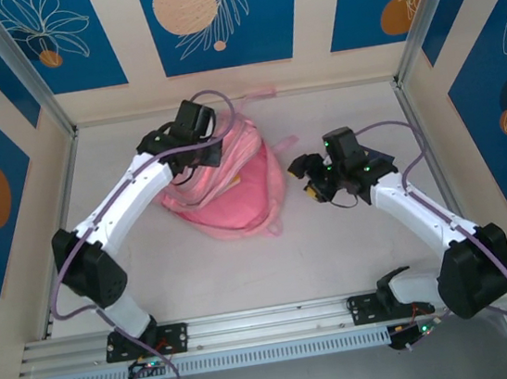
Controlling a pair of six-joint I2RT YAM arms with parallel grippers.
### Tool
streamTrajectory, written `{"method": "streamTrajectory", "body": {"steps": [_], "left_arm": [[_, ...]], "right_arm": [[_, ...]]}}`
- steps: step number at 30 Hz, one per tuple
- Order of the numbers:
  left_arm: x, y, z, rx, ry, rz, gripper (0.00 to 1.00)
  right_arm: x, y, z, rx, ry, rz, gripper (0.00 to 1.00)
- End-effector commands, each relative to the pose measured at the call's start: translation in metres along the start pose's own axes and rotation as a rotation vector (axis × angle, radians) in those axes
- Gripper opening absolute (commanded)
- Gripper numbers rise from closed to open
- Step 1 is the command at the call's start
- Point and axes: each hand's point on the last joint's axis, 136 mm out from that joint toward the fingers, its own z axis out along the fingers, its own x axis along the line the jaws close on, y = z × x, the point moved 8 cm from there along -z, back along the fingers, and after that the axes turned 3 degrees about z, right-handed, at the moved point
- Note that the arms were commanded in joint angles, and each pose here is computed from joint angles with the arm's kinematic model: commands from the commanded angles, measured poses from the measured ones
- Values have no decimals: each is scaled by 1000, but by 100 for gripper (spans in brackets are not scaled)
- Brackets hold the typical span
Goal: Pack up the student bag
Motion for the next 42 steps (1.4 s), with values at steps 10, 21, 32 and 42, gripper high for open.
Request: {"method": "streamTrajectory", "body": {"steps": [10,21,32,42], "left_arm": [[37,-54,-35,-7,35,-240,82],[34,-59,-42,-13,-35,-318,100],[31,-59,-36,1,-56,-339,100],[25,-55,-27,20,-100,-356,100]], "right_arm": [[-27,111,-8,-146,-374,-149,83],[-70,188,22,-148,-620,-87,86],[-109,188,54,-12,-672,-27,86],[-124,167,70,91,-660,11,85]]}}
